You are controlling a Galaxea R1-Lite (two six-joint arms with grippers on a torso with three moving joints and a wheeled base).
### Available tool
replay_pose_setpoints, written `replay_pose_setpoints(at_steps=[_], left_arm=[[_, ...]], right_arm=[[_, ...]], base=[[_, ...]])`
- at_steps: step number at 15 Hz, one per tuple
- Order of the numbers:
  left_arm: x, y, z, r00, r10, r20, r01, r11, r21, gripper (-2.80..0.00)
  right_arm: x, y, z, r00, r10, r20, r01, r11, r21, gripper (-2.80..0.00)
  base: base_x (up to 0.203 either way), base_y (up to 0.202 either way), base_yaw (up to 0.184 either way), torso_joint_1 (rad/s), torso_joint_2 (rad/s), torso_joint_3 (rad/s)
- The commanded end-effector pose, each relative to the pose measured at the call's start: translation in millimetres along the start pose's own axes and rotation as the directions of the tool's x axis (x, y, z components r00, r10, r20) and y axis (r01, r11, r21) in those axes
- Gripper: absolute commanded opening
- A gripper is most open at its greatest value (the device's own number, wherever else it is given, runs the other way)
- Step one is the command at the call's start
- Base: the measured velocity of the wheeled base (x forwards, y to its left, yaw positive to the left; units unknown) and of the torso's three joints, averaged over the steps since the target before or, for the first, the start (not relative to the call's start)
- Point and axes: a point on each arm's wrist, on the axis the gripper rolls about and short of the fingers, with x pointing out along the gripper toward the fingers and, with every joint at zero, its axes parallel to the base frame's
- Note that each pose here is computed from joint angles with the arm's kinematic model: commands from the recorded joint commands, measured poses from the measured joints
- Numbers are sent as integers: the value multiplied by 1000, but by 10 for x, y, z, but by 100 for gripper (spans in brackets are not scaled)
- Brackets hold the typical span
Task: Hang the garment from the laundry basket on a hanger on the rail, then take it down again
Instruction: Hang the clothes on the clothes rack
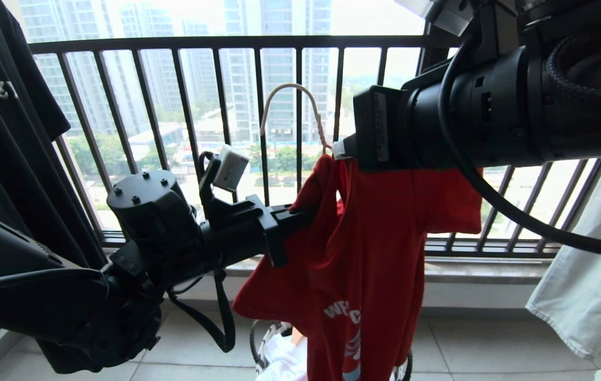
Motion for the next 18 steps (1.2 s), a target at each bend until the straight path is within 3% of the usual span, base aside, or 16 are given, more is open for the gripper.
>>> replay_pose_setpoints(at_steps=[1, 12, 13, 18], left_arm=[[4, -7, 13, 1000, -5, 8, 5, 1000, 4, -280], [-11, -35, 74, 999, -17, 47, 17, 1000, 2, -280], [-11, -35, 74, 999, -17, 47, 17, 1000, 3, -280], [-19, -41, 97, 998, -16, 55, 16, 1000, 7, -280]], right_arm=[[-37, 76, -31, 1000, 16, -4, -16, 999, -36, -280], [53, 203, -195, 998, 22, -58, -29, 992, -123, -280], [53, 203, -195, 998, 22, -58, -29, 992, -123, 0], [36, 195, -189, 999, 8, -50, -14, 992, -123, 0]], base=[[0, 0, 0, 0, 0, 0], [0, 0, 0, 0, 0, 0], [0, 0, 0, 0, 0, 0], [0, 0, 0, 0, 0, 0]])
